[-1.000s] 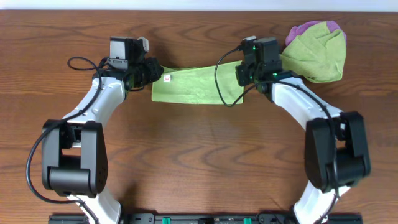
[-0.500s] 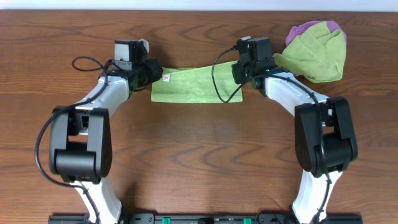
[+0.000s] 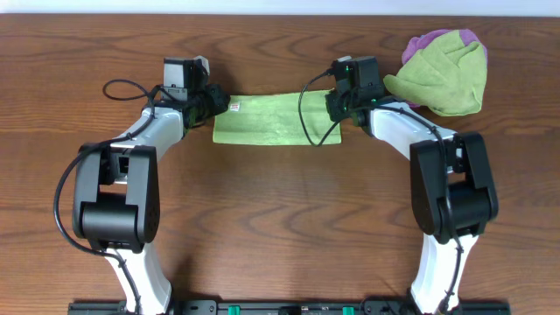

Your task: Fold the cloth

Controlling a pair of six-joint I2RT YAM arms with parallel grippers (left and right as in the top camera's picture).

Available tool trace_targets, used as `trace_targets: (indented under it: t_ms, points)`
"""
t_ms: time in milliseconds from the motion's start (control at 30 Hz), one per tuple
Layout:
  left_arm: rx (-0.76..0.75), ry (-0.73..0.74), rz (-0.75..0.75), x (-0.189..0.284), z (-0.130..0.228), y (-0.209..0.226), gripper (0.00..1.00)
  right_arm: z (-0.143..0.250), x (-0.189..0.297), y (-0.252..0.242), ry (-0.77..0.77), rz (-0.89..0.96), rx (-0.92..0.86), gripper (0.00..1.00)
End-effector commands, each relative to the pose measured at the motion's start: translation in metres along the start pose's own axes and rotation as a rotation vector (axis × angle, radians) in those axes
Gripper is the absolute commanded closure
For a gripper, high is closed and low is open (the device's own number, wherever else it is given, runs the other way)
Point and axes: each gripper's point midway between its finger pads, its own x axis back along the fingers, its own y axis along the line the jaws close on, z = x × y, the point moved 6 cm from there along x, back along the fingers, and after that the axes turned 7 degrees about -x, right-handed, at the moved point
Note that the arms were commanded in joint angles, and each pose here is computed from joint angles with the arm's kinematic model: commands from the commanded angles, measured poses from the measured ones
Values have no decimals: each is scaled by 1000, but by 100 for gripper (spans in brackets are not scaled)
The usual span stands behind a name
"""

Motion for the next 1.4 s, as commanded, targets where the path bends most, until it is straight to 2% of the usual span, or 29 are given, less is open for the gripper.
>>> trace_targets:
  t_ms: [0,100,200,300,433,667,833,867,967,1067,1167,1267,1367]
  points:
    - [0,2,-23,-4,1,6,66,-4,1,5,-1,-2,8,64]
    - [-7,1,-23,-4,1,6,62,-4,7,5,13,0,8,60]
    - [-7,1,-23,-4,1,6,53,-5,15,6,22,0,7,56]
    - [-19,-4,-22,-2,-1,6,55,-7,25,7,29,1,7,57]
    - [-29,-12,-19,0,-3,4,51,-10,36,8,33,-7,-2,58]
    - [-52,-55,-13,18,-16,-2,27,-10,64,12,71,-5,-60,60]
    - [-62,-71,-13,42,-24,-10,15,-11,96,23,105,-92,-179,52]
    - [-61,-67,-13,45,-23,-12,15,-12,103,27,113,-124,-203,48]
    - [-65,-36,30,45,-18,-20,26,-10,121,34,152,-205,-302,33]
    - [-84,-3,53,38,-9,-29,46,-4,129,38,209,-257,-380,22]
    - [-129,14,38,29,-2,-37,60,5,127,40,251,-263,-441,15]
    - [-163,23,1,22,5,-39,71,13,124,40,273,-261,-492,13]
    - [-182,40,-33,13,11,-35,75,22,118,38,285,-253,-535,12]
